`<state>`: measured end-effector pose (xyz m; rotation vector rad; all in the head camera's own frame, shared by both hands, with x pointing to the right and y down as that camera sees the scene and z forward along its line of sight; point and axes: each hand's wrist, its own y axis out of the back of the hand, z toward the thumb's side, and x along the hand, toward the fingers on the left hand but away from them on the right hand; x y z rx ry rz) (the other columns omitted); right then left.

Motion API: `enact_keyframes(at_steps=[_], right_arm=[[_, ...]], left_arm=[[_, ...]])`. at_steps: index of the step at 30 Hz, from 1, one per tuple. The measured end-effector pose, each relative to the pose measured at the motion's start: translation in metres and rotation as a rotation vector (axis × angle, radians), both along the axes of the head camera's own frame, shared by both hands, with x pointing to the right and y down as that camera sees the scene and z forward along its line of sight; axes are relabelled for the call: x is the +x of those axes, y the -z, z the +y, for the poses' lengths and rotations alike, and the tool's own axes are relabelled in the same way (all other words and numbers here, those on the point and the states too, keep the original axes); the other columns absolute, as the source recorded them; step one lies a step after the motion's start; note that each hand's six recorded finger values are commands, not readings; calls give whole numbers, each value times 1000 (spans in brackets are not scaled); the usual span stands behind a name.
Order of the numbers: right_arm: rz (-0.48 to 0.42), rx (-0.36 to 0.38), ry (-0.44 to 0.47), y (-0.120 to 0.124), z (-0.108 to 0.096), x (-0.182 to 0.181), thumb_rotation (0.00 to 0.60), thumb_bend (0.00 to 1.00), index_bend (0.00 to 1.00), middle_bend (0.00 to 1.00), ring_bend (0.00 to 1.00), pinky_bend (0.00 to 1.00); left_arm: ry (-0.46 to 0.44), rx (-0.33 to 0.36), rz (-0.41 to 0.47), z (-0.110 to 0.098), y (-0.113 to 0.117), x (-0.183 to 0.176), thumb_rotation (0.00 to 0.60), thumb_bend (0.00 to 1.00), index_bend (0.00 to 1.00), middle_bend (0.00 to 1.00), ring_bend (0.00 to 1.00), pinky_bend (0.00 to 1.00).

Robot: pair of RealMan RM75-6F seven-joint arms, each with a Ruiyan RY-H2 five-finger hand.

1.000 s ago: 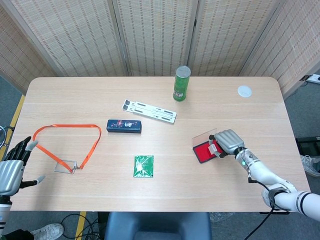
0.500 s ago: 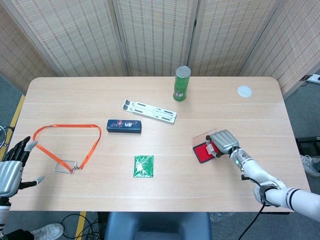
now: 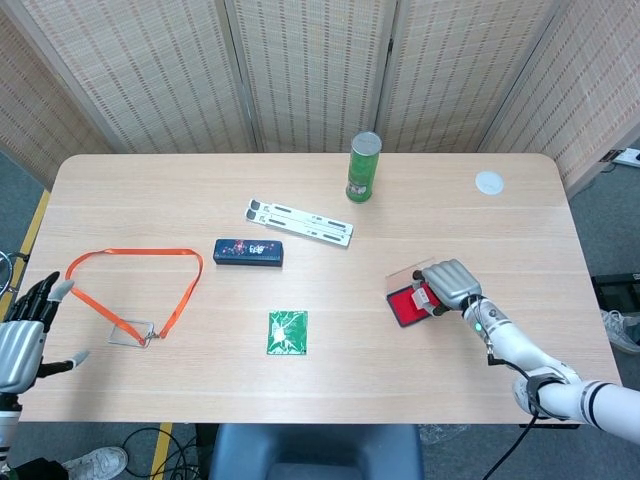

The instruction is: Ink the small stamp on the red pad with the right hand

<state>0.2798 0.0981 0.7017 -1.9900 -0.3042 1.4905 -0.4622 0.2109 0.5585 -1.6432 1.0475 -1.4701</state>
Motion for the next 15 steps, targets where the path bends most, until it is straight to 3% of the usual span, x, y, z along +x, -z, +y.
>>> enact_keyframes(at_steps=[8,15], right_arm=[[-53,44,77,49,19,-9,600,468,699,812,607,378],[21,31,205,42,52,-5,600,466,699,804,607,363]], left_arm=[[-13,-8,-14,2,-4,4,600,88,0,0,0,176],[-11,-18,-23,1,-8,4,600,88,0,0,0,176]])
